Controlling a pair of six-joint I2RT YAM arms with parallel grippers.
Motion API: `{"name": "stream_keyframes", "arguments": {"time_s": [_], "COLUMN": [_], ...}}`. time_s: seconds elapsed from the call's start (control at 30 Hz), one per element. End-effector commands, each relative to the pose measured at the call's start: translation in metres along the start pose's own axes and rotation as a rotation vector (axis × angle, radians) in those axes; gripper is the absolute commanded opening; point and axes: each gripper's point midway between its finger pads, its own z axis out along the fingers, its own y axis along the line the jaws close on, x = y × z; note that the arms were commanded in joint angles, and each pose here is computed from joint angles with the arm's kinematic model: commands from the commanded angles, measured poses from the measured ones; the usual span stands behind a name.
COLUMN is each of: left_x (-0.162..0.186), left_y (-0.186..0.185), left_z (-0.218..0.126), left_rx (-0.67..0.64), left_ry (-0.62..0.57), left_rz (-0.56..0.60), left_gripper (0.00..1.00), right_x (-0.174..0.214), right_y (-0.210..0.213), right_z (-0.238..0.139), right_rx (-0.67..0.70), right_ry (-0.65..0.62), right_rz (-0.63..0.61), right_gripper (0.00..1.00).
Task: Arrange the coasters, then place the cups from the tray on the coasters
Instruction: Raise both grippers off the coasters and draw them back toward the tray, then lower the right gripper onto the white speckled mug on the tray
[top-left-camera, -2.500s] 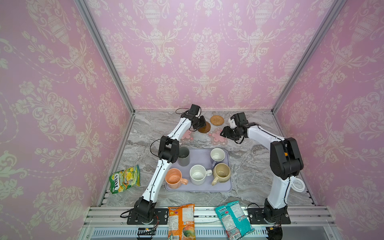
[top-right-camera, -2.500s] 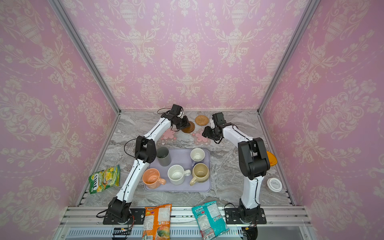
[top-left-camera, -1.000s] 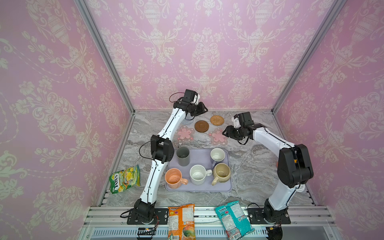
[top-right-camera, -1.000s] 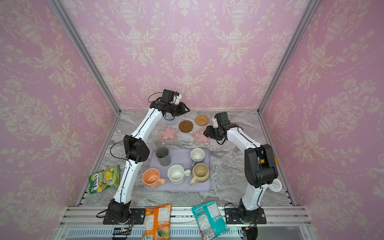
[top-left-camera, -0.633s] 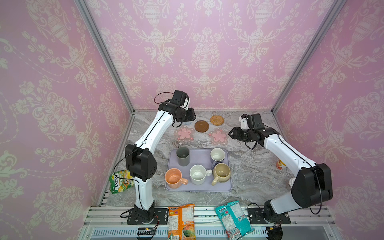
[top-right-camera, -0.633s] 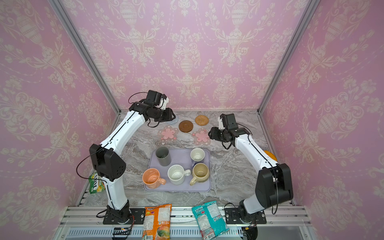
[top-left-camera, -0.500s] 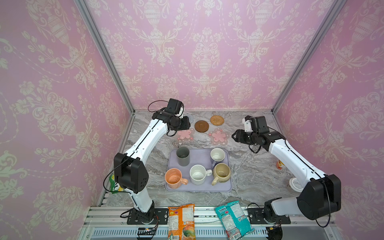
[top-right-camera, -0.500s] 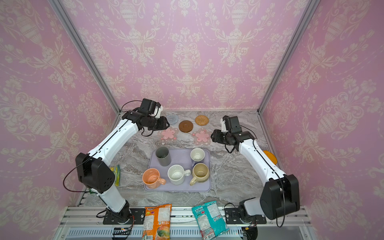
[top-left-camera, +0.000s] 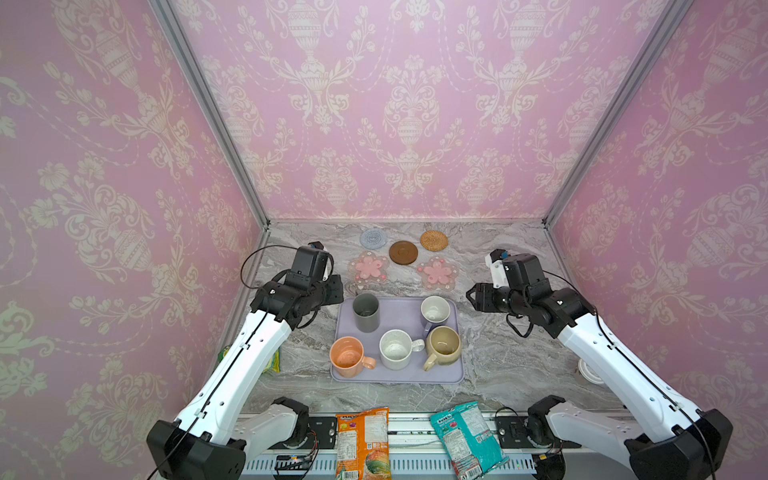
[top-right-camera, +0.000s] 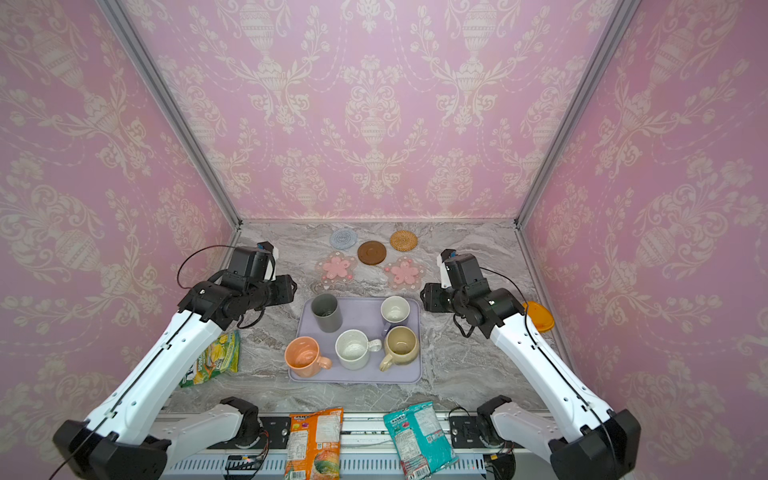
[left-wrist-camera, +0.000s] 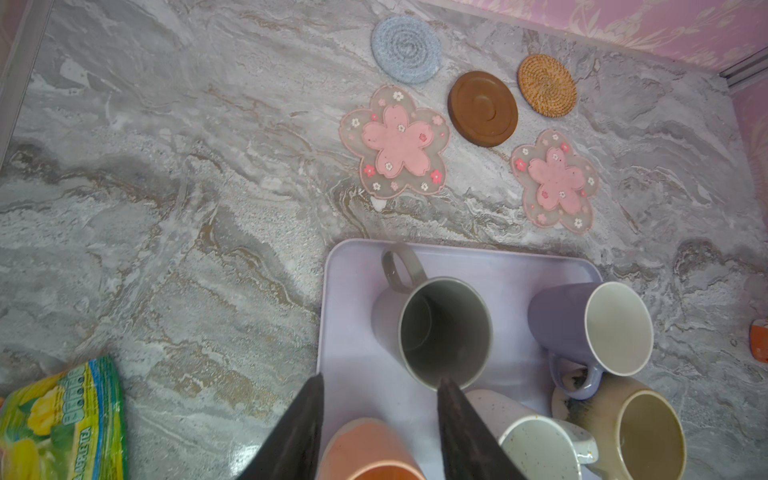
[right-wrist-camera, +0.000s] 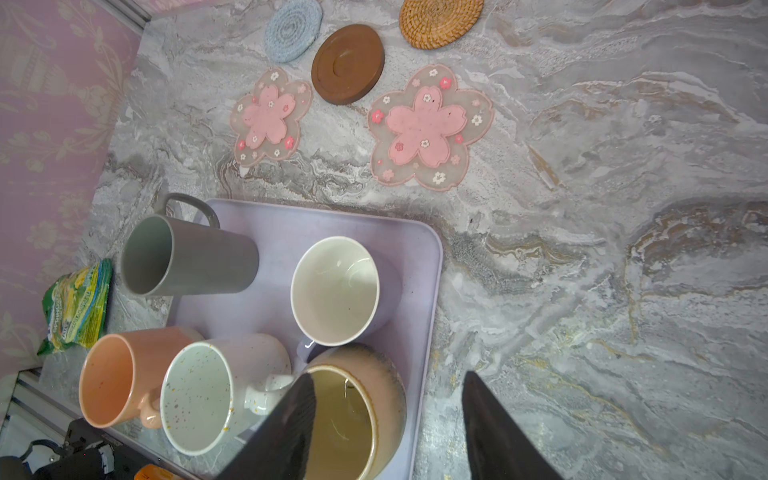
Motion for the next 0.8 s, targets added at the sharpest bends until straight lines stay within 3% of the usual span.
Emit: {"name": "stream_keyframes", "arguments": {"time_s": [0.0, 0.27, 0.53, 0.77], "left_x": [0.024, 0.057, 0.063, 0.067], "left_y": [0.02, 0.026, 0.031, 0.033], "left_z": [-0.002, 0.006, 0.004, 0.0], "left_rx": [-0.057, -0.029, -0.048, -0.049], "left_ry": [0.024, 0.067, 0.084, 0.087], "left_rz": [-0.059, -0.088, -0.087, -0.08], "left_gripper": [0.47, 0.46, 0.45, 0.45], "right_x": [0.023, 0.051, 0.034, 0.048], "right_y": [-0.005, -0.002, 0.024, 0.068], "right_z": [-0.004, -0.015, -0.01, 0.009], "right_rx": [0.046, 0.041, -0.016, -0.112], "right_ry": [0.038, 0.052, 0.067, 0.157], "right_rz": [-0.014, -0.008, -0.079, -0.297], "right_gripper": [0.58, 0.58, 0.55, 0.53]}}
